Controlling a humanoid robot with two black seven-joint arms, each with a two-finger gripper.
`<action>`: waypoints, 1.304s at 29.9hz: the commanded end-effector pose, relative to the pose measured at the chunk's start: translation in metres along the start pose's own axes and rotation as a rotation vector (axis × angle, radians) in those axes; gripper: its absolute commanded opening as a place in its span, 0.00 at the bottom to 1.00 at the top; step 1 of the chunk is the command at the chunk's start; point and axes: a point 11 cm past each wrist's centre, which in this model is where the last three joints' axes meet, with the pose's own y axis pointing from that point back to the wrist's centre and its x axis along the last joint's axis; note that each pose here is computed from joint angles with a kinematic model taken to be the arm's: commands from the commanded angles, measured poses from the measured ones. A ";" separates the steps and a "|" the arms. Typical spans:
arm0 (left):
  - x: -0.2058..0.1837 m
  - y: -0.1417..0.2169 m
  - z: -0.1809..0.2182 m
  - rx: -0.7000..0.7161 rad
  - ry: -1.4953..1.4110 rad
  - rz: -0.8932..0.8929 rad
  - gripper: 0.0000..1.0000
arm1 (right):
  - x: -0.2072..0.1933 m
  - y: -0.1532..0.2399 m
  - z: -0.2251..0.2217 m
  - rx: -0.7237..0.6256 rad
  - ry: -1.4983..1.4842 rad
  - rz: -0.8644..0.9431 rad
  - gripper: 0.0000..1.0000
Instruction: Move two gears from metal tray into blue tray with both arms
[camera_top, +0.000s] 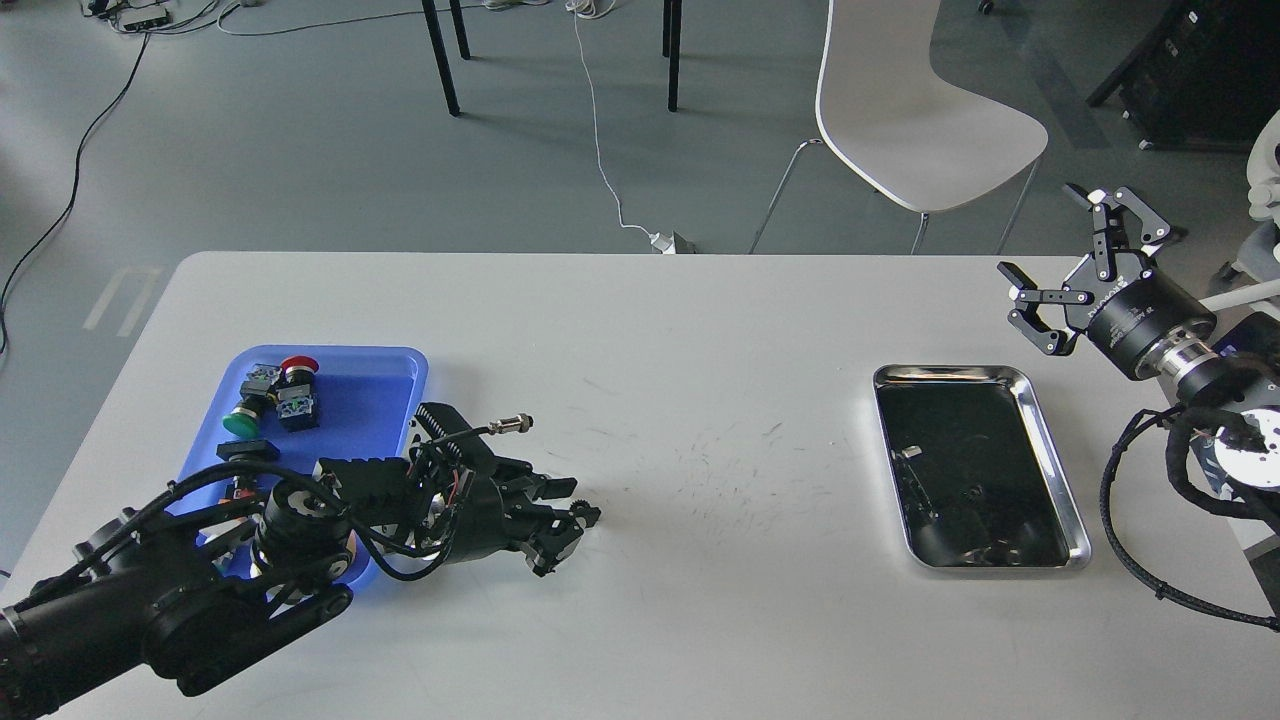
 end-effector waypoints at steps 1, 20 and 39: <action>-0.001 0.000 0.001 -0.002 0.001 0.000 0.43 | -0.001 -0.001 -0.001 0.002 0.000 -0.003 0.94; -0.001 0.001 0.000 0.004 0.001 0.002 0.07 | -0.002 -0.001 -0.002 0.003 0.001 -0.005 0.94; 0.044 0.106 -0.070 0.201 -0.192 0.082 0.06 | -0.006 -0.005 0.002 0.002 -0.007 -0.013 0.94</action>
